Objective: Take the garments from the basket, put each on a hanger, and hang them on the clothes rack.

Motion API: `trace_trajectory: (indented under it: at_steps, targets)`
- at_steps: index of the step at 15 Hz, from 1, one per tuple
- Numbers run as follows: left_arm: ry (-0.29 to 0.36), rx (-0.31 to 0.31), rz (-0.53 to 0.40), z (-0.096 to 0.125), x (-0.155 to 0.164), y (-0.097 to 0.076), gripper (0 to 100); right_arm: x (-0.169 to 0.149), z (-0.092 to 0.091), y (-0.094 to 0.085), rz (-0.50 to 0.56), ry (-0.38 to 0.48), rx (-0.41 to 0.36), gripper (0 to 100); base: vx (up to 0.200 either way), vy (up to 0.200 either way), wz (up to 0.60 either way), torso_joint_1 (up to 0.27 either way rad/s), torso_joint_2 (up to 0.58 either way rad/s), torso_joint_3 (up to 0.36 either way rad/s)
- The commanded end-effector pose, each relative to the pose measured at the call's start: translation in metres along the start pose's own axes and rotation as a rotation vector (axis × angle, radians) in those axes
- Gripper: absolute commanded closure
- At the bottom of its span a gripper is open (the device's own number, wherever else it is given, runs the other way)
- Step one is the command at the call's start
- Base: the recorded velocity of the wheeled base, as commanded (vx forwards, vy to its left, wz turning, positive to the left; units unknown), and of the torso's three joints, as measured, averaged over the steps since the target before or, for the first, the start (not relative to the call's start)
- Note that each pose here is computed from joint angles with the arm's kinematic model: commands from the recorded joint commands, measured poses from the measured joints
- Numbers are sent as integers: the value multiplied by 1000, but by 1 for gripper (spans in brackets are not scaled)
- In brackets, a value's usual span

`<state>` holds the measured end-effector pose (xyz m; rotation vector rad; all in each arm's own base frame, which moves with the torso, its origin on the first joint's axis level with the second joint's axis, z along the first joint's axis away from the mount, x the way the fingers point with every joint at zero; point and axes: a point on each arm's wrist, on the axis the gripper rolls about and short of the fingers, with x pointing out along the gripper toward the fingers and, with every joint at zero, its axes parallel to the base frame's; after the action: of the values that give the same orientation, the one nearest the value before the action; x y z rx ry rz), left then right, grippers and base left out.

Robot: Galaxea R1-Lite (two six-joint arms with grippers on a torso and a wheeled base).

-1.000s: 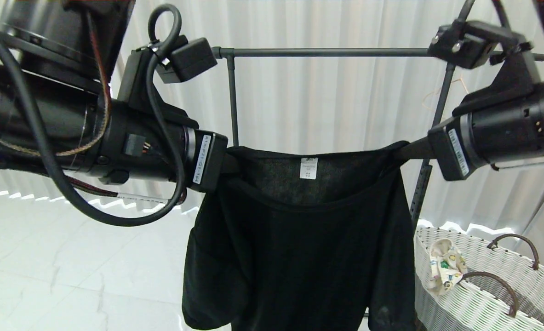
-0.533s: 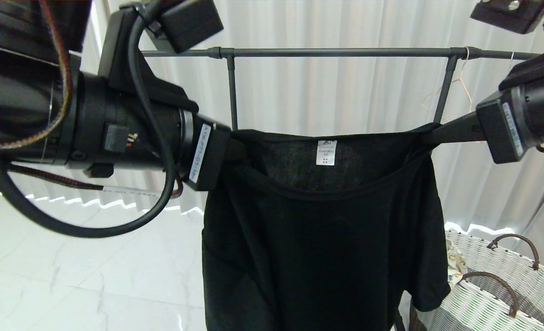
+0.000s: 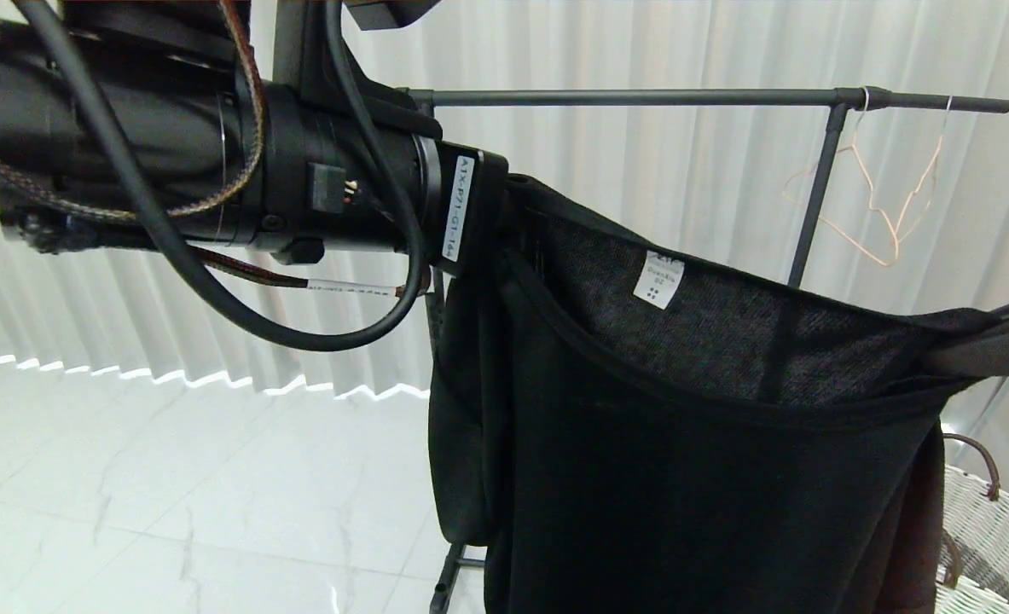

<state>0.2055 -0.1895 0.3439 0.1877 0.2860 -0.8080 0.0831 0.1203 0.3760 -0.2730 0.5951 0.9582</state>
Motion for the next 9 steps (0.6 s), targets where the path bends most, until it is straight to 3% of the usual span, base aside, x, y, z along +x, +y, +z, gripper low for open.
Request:
trace_trajectory:
  at_steps: [1,4,7,9]
  targets:
    - [6,3,-3,-1,3,-1,100,1,0,4,21,2,-12,100,0,0,0,0,0,0]
    - [-2,15,11,2,0,2,100,8,3,4,17,13,18,100,0,0,0,0,0,0]
    - [106,-9,-12,-10,-18,-2,100,30,19,-12,-53,-36,69,100,0,0,0,0,0,0]
    - [202,-54,-88,-18,-41,-10,100,56,38,-32,-101,-128,97,100,0,0,0,0,0,0]
